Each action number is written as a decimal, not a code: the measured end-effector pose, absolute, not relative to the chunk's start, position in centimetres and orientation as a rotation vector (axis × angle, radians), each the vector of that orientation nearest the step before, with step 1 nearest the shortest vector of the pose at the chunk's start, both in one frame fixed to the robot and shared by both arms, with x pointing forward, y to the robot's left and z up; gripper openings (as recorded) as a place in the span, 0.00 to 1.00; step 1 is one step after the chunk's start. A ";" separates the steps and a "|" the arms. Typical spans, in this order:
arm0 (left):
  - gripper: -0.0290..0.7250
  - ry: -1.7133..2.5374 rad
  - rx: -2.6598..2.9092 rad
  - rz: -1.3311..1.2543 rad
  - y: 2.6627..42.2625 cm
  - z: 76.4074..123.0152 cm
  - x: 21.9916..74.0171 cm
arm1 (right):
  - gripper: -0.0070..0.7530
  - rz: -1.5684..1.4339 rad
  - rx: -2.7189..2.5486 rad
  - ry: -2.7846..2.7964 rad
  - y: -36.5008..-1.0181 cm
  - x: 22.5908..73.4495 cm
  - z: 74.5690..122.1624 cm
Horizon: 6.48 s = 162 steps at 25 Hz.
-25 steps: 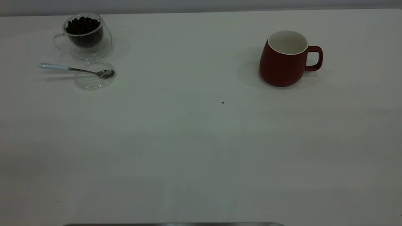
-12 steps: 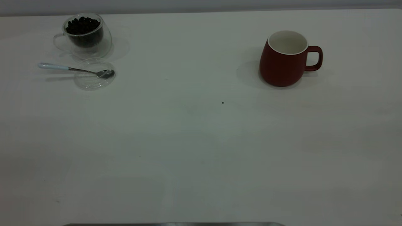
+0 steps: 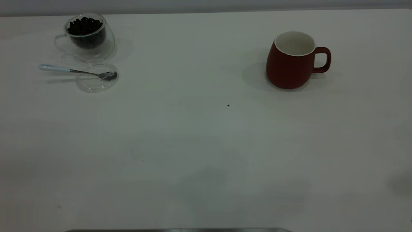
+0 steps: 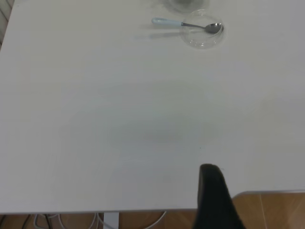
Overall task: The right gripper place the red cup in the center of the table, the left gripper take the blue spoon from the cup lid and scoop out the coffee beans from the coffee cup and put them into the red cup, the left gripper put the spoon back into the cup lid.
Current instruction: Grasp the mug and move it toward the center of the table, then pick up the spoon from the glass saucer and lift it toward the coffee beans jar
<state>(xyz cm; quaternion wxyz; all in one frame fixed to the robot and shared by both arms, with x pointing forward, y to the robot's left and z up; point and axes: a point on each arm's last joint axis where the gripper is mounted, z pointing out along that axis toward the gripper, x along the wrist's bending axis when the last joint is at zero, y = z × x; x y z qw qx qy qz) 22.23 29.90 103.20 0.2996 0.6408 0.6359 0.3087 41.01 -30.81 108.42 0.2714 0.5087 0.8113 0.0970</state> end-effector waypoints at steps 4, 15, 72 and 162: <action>0.73 1.688 1.701 0.819 29.9 103.2 22.2 | 0.79 0.178 1.293 2.342 -30.6 46.5 106.1; 0.73 1.688 1.701 0.819 29.9 103.2 22.2 | 0.79 0.120 1.010 2.683 -27.7 56.7 97.3; 0.73 1.688 1.701 0.819 29.9 103.2 22.2 | 0.79 0.240 0.190 2.803 -19.9 69.4 82.7; 0.73 1.687 1.702 0.820 29.9 103.2 22.2 | 0.79 0.734 1.193 2.259 -25.4 35.2 118.3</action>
